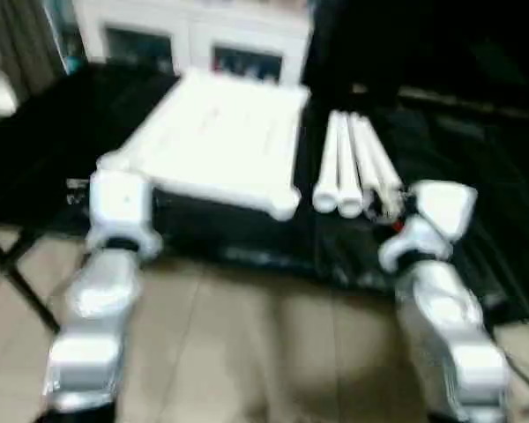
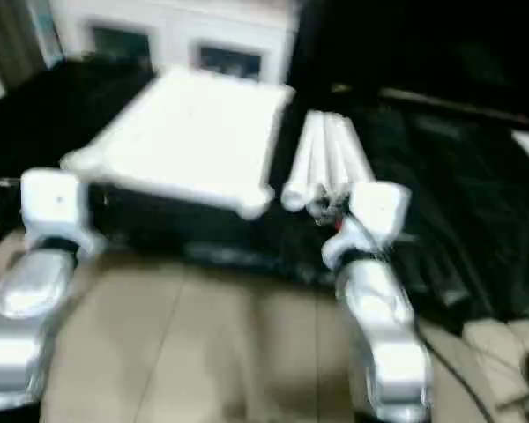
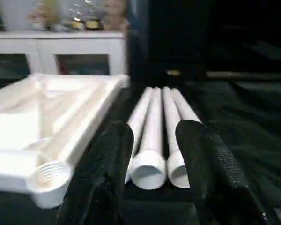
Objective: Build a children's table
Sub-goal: Move to table
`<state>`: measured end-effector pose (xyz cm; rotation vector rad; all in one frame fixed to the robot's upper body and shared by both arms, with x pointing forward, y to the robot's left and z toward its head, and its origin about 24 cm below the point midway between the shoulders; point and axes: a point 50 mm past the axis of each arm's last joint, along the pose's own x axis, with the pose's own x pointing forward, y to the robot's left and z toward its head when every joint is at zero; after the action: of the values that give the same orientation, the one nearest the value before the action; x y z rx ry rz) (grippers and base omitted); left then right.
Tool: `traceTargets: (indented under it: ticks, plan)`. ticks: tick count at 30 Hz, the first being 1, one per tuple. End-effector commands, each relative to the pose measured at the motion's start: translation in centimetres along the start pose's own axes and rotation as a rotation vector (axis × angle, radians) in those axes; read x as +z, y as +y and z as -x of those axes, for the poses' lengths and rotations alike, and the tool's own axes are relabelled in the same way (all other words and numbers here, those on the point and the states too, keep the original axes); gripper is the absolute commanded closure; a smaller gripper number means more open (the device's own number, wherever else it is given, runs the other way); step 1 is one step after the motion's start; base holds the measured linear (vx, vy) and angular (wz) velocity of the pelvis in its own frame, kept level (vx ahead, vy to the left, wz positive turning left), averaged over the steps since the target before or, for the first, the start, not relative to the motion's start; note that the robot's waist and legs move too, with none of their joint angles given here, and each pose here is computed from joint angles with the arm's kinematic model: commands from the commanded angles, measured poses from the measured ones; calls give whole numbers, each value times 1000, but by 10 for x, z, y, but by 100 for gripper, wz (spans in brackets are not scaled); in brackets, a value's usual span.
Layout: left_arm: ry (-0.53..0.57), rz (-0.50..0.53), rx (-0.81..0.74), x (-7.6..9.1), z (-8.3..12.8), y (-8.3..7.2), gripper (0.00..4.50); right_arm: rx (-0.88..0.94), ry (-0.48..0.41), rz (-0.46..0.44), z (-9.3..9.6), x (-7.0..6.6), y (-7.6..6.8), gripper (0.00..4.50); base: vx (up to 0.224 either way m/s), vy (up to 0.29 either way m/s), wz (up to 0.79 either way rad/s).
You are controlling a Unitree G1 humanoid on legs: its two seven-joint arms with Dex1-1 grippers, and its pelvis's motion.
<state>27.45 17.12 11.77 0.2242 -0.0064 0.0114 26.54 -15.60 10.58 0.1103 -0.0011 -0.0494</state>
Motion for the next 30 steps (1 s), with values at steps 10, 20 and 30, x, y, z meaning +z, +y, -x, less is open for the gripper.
traceTargets:
  ticks: [10, 20, 30]
  plan:
    - [-19, -6, -21, 3, -12, 1, 286, -26, -39, -11, -2, 6, 1, 268, 148, 60, 5]
    - [-6, 20, -45, -2, -7, -7, 286, -17, -47, 10, -1, 8, -3, 268, 180, -33, 2]
    - [-58, 94, -232, 3, 1, -33, 286, 54, -56, 23, -1, 14, -7, 268, 182, 25, 2]
